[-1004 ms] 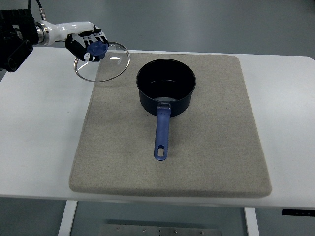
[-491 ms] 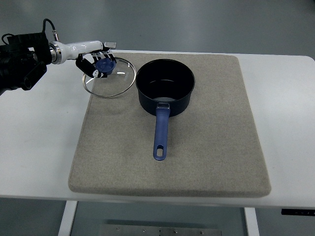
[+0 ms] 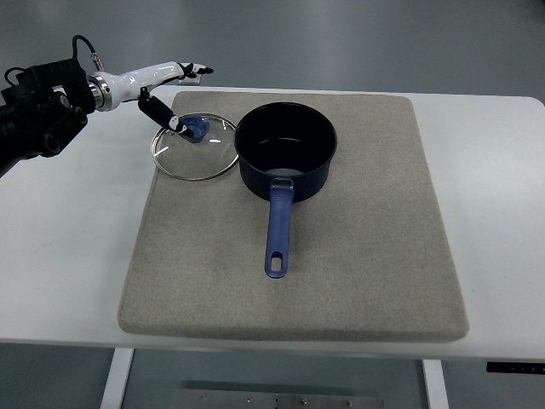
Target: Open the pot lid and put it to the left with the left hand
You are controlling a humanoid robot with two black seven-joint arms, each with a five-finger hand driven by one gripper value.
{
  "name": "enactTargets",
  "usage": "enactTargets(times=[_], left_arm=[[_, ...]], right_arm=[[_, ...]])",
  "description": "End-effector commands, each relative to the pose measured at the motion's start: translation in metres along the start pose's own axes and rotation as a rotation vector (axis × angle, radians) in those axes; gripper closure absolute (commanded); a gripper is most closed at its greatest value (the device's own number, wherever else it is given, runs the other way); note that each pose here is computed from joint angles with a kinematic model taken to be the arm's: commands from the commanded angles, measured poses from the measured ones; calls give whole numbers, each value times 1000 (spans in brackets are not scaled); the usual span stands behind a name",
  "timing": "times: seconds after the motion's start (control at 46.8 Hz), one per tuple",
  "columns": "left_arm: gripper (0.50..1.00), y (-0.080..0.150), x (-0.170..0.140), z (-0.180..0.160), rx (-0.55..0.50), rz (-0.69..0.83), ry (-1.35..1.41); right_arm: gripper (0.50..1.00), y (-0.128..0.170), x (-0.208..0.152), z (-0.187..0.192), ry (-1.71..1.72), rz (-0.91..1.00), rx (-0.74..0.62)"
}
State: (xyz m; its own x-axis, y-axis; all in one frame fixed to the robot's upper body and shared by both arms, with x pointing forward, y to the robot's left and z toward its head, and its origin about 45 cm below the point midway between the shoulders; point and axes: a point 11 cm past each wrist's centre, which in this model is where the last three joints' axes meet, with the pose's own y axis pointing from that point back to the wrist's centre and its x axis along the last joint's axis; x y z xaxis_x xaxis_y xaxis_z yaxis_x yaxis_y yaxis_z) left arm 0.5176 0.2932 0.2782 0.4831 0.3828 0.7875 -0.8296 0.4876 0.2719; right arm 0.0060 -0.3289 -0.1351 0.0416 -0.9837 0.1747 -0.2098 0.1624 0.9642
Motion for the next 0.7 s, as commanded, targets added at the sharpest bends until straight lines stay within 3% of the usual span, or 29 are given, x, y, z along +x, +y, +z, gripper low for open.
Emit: enactTargets(times=[0.0, 0.128, 0.299, 0.491, 0.683], left_arm=[[510, 1, 2, -2, -25, 64, 107], [508, 6, 11, -4, -73, 178, 308], [508, 12, -8, -22, -95, 242, 549], [508, 35, -12, -57, -160, 509, 967], [508, 49, -16, -73, -213, 630, 1148]], right_arm=[[583, 0, 0, 0, 0, 0, 0], [583, 0, 0, 1, -2, 0, -1], [583, 0, 0, 1, -3, 1, 0], [583, 0, 0, 2, -2, 0, -1], [583, 0, 0, 2, -1, 0, -1]])
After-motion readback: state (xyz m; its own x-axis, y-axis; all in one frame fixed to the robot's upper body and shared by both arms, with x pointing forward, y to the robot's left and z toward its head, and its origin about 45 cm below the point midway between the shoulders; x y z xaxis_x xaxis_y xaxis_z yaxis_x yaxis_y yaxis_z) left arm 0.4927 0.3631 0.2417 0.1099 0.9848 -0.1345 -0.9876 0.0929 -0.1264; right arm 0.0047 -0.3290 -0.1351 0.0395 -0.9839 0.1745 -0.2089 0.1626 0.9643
